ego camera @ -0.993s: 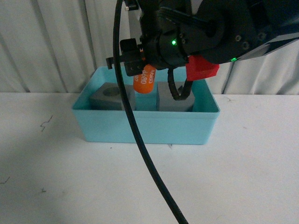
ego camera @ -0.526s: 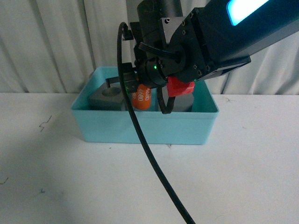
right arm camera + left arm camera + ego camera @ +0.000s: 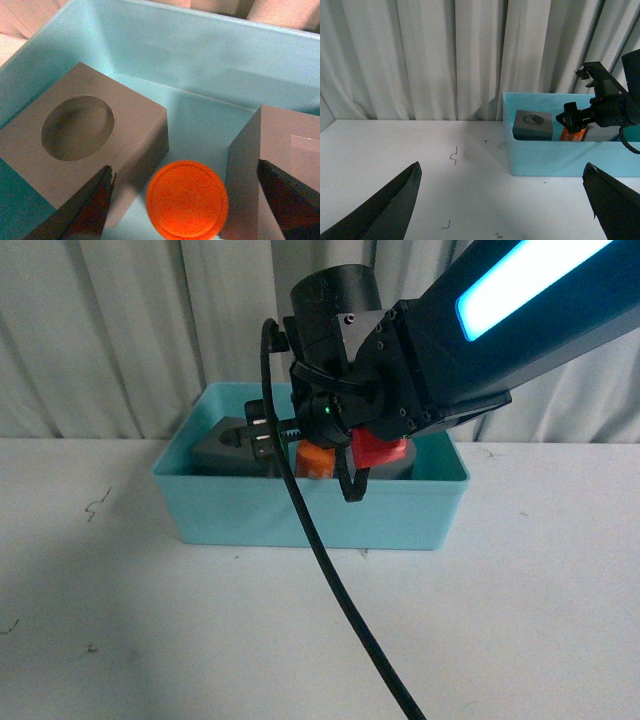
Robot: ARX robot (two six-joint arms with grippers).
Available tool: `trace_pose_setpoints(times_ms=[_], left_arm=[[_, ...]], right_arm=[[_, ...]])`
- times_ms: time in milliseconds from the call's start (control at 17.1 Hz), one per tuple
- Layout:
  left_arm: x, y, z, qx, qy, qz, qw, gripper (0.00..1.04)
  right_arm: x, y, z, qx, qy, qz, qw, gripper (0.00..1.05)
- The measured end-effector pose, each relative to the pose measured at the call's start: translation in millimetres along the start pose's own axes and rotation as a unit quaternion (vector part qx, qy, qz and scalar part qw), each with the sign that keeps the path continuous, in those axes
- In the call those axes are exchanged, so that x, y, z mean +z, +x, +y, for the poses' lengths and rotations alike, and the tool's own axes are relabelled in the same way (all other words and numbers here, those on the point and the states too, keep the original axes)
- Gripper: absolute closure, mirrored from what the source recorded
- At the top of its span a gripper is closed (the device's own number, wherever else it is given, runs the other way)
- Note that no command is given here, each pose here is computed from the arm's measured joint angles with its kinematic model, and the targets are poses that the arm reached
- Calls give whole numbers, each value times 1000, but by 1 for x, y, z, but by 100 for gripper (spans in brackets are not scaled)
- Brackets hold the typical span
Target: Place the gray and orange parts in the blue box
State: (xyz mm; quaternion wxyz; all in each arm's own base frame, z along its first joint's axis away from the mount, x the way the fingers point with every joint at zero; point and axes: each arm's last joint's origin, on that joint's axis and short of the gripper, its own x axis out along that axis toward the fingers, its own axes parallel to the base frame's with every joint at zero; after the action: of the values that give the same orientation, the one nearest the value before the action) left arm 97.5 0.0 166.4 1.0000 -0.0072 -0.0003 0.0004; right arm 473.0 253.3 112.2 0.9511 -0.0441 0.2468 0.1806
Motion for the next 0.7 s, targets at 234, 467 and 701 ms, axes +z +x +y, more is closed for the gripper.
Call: trace_pose_setpoints(times_ms=[234,467,701], left_arm=[[0,0,0,0,0,0,1000,7],[0,0,0,0,0,0,1000,7],[0,0,0,0,0,0,1000,7]], right_arm=[[30,-58,-11,-3,13,-91,996,6],[58,-178,-47,-60,20,-173,983,6],[-46,-298,-70,-137,43,-56,988,6]])
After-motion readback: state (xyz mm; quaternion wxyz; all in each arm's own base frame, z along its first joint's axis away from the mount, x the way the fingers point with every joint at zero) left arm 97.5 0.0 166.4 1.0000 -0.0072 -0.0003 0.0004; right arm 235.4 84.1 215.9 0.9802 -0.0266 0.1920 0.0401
